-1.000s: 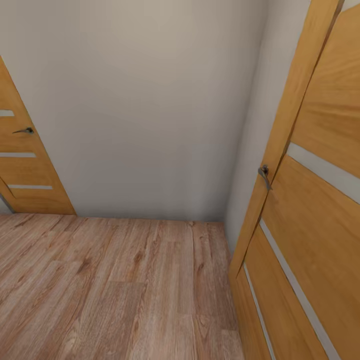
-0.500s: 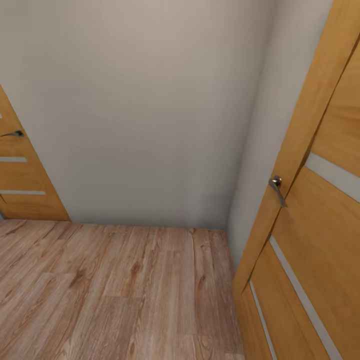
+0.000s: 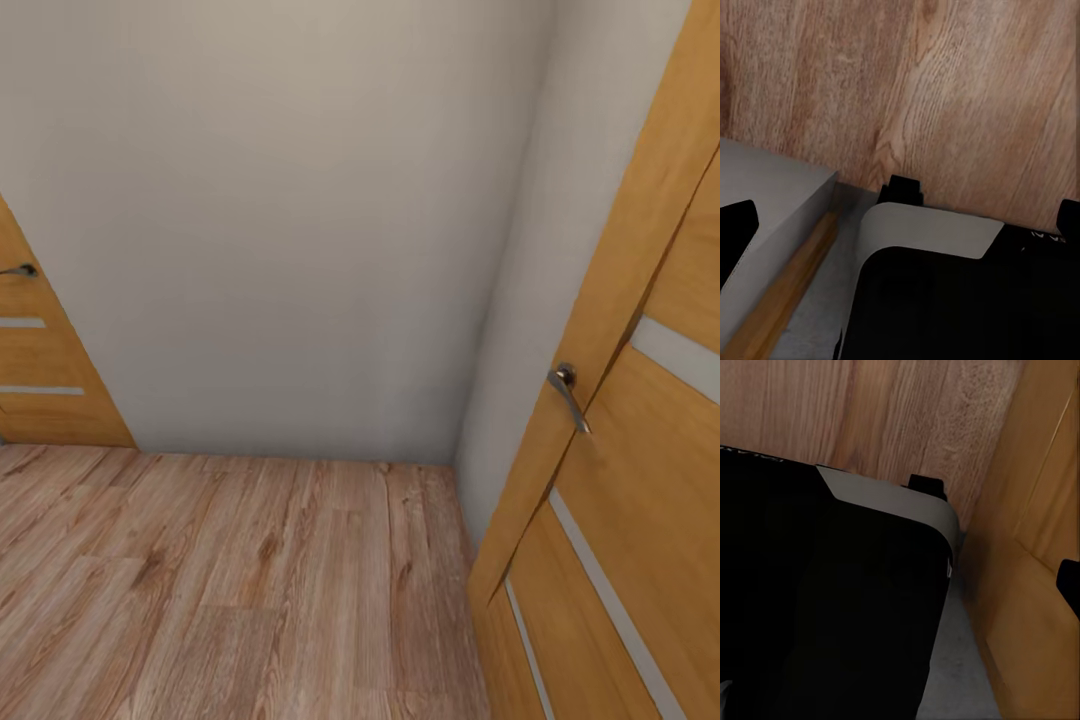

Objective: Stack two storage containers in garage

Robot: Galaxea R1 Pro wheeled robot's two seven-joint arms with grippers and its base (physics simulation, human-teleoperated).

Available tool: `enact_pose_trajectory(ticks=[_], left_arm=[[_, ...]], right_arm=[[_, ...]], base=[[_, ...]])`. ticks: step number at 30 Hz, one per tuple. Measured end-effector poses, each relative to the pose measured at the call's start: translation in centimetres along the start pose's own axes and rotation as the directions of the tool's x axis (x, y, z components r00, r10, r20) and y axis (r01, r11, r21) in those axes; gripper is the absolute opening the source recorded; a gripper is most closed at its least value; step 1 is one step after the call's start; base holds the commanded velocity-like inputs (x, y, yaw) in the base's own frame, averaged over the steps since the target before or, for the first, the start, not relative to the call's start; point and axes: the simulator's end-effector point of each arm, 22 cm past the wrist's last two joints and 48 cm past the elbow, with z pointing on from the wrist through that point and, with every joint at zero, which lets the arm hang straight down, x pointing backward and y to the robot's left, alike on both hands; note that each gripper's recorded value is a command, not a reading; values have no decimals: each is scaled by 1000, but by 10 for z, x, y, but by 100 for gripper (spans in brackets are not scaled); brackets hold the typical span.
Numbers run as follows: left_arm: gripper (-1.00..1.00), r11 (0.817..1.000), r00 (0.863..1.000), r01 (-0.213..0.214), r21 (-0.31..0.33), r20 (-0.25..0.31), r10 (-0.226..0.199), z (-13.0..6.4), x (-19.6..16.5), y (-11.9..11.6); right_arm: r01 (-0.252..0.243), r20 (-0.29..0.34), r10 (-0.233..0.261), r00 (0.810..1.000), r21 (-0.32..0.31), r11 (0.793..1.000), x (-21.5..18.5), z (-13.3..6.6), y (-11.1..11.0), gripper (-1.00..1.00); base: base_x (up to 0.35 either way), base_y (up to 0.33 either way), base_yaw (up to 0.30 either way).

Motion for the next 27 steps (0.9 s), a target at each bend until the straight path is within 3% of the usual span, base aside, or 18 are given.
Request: enact_pose_trajectory(ticks=[4, 13, 22, 27], left_arm=[[100, 1000, 1000, 0, 0, -2, 0, 0, 1, -1], [100, 1000, 1000, 0, 1, -2, 0, 0, 1, -1], [100, 1000, 1000, 0, 1, -2, 0, 0, 1, -1], [100, 1000, 1000, 0, 1, -2, 0, 0, 1, -1]], right_arm=[[0, 0, 0, 1000, 0, 1000, 0, 0, 0, 100], [0, 1, 0, 1000, -1, 1000, 0, 0, 1, 100], [-3, 0, 3, 1000, 0, 1000, 0, 0, 1, 100], [-1, 0, 1, 1000, 0, 1000, 0, 0, 0, 100]], base=[[66, 0, 0], [298, 0, 0], [23, 0, 220], [2, 0, 35]])
